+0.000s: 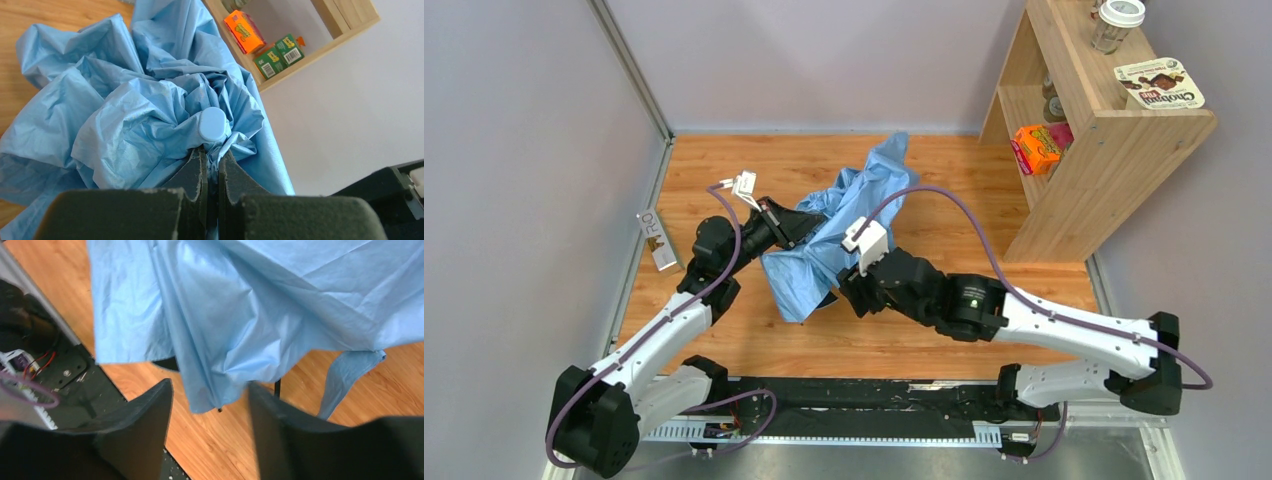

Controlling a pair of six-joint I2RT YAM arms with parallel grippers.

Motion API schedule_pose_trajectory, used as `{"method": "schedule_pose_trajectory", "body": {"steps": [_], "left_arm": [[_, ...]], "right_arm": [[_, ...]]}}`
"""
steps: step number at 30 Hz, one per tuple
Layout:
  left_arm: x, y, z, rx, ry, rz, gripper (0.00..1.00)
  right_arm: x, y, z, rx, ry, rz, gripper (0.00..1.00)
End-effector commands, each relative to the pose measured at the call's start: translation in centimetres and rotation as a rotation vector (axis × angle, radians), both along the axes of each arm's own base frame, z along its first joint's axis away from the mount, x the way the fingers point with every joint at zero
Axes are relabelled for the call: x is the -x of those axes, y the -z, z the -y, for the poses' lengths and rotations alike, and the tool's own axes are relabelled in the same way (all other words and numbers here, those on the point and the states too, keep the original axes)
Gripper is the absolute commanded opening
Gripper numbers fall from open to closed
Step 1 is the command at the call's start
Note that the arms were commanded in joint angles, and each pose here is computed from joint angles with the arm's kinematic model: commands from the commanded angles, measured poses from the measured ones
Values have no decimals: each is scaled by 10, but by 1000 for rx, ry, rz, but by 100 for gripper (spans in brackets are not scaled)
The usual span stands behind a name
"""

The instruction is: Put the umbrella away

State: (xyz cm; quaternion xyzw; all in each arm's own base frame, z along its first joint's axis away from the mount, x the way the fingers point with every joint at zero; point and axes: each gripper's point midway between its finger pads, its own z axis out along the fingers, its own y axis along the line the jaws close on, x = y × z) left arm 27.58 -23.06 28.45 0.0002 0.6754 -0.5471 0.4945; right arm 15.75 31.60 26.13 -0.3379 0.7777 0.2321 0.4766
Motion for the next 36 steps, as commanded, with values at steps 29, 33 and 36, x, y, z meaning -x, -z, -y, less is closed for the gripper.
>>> {"method": "schedule_pose_trajectory", "body": {"steps": [29,33,36], "left_arm": [[39,-47,2,153,127,388,0],[41,-40,0,198,130,366,0],[44,-39,2,241,153,375,0]], "right_arm": [[43,-39,-115,-284,-348,-485,30],[37,-43,-81,-180,-316,-358,62],[51,-53,-48,-133,-371,-302,70]]}}
